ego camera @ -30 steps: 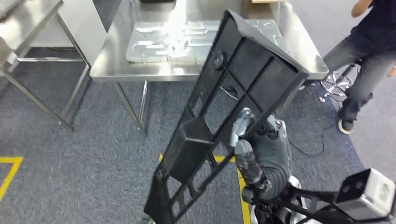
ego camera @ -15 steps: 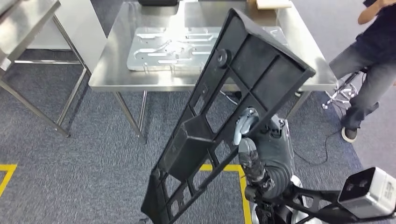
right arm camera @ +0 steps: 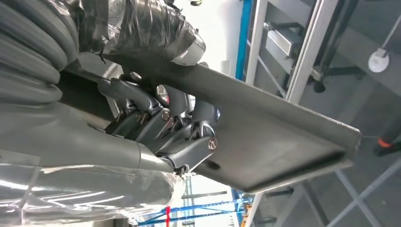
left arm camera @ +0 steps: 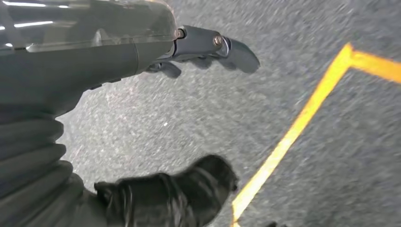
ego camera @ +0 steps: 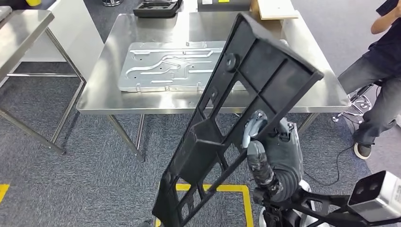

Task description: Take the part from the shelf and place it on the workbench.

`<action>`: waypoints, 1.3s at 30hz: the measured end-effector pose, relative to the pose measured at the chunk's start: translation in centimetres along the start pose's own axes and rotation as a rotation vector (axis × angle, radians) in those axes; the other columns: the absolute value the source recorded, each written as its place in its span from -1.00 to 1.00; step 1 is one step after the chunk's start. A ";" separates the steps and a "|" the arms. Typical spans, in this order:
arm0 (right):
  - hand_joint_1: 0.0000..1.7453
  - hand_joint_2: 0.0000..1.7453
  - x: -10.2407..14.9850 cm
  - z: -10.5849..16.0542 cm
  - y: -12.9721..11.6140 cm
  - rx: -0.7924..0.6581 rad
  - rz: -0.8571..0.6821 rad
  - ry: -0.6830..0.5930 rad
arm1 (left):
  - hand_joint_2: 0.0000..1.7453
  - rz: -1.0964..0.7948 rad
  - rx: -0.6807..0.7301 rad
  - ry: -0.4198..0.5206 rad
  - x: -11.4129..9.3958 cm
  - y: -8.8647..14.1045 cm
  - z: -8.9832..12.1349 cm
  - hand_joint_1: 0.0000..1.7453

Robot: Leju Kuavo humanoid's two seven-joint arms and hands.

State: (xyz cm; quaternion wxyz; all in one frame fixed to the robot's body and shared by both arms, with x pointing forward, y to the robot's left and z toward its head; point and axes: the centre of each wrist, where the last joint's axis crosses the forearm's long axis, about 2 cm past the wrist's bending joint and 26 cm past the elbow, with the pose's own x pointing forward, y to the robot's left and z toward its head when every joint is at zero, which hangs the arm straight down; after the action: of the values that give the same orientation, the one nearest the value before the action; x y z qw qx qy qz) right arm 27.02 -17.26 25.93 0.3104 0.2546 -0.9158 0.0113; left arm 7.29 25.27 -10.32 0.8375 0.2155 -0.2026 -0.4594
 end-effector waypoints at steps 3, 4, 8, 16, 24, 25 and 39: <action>0.98 1.00 0.0 0.0 0.0 0.001 -0.001 -0.001 | 1.00 0.000 -0.002 -0.001 0.1 0.0 0.0 -1.00; 0.98 1.00 0.0 0.0 0.0 0.001 -0.002 0.001 | 1.00 0.000 -0.006 0.001 0.0 -0.2 0.1 -1.00; 0.98 1.00 0.0 0.0 0.0 0.002 -0.002 0.001 | 1.00 -0.002 -0.013 0.009 -0.4 -0.5 0.2 -1.00; 0.98 1.00 0.2 -0.2 -0.1 0.005 -0.006 -0.008 | 1.00 -0.003 -0.014 0.012 -0.5 -0.4 0.2 -1.00; 0.98 1.00 0.1 0.0 -0.2 -0.001 -0.007 0.003 | 1.00 0.003 -0.020 0.022 -0.6 -0.6 0.3 -1.00; 0.98 1.00 0.1 0.1 -0.2 -0.002 -0.007 0.006 | 1.00 0.004 -0.019 0.024 -0.6 -0.6 0.3 -1.00; 0.98 1.00 0.1 -0.3 -0.3 0.015 0.023 0.011 | 1.00 0.004 -0.014 0.032 -0.8 -0.1 0.0 -1.00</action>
State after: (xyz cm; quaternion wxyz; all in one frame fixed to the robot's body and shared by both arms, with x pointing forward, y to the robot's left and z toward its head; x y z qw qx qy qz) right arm 27.29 -17.49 26.20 0.3132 0.2461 -0.9169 0.0233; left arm 6.79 25.91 -10.47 0.8431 0.2166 -0.1865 -0.4556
